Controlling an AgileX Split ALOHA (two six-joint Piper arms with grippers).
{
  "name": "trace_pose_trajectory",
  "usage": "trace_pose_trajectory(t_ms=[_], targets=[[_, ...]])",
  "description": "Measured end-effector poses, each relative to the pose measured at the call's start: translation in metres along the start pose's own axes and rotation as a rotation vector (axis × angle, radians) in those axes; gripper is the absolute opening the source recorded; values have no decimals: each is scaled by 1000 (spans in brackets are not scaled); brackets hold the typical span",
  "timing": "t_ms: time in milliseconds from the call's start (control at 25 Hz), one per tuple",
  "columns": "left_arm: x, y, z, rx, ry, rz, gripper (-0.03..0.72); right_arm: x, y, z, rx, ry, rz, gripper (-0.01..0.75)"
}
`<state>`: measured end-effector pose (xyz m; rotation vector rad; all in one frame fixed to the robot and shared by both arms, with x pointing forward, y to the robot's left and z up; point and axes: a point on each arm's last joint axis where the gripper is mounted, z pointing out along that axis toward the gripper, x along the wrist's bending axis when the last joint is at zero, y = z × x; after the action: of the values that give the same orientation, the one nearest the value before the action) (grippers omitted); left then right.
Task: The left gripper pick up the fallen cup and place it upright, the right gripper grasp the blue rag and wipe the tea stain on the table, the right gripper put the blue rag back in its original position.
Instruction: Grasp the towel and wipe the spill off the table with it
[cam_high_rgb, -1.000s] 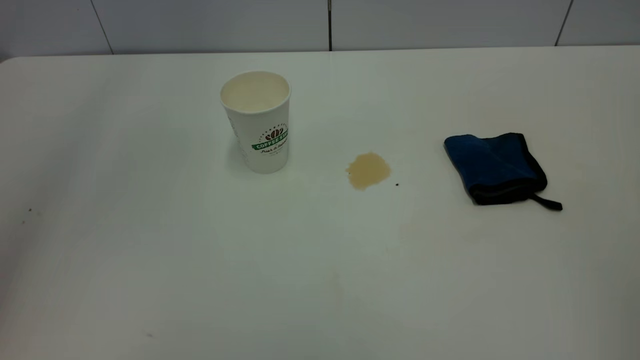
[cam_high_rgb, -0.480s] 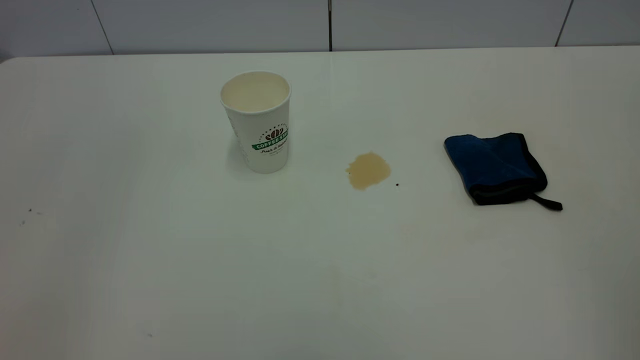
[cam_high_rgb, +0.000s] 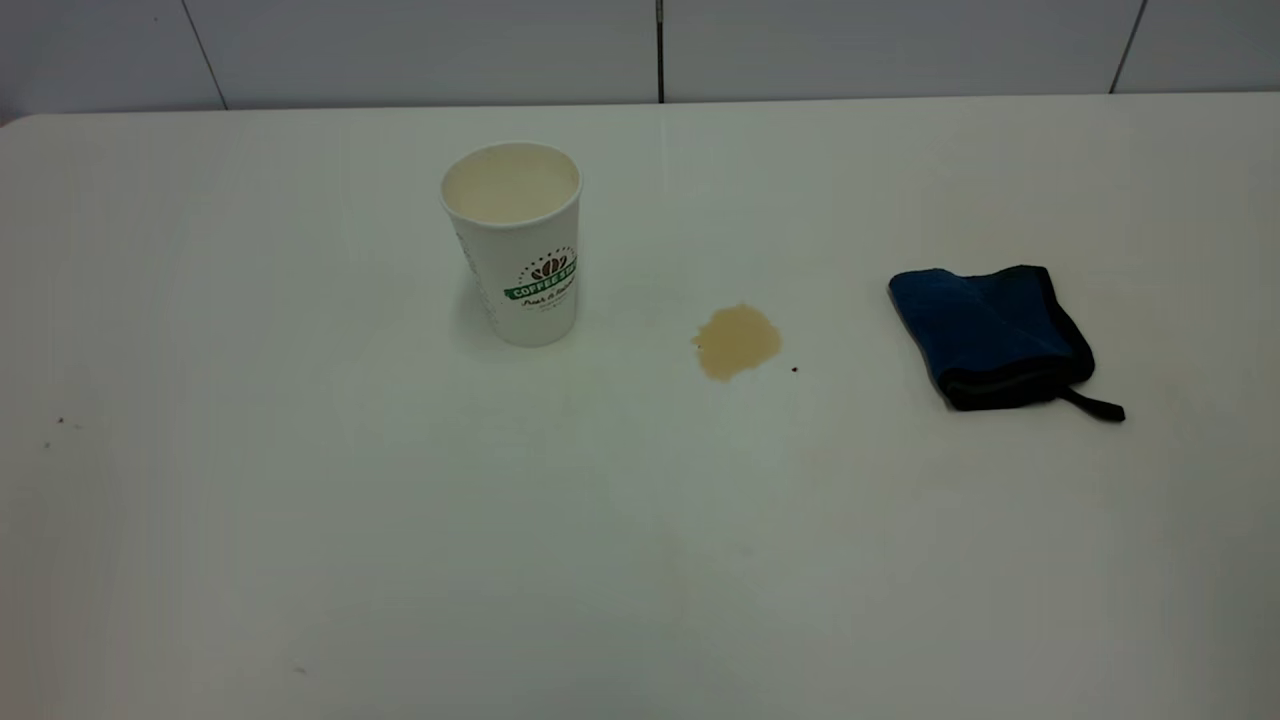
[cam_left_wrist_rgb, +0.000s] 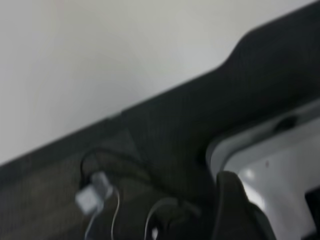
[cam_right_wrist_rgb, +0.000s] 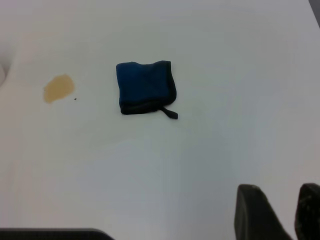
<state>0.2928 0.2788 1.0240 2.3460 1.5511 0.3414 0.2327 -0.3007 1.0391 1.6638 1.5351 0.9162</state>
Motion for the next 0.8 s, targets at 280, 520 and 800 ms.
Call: trace_pose_trajectory(t_ms=[280,520,800], targets=[[5,-33,-25,-287,-25,-19,442,0,0,0,0,0,0,239],[7,-61,-36,-490,11,-106,442,0,0,0,0,0,0,239],[2,-67,-37,-501,164,-312,442,0,0,0,0,0,0,239]])
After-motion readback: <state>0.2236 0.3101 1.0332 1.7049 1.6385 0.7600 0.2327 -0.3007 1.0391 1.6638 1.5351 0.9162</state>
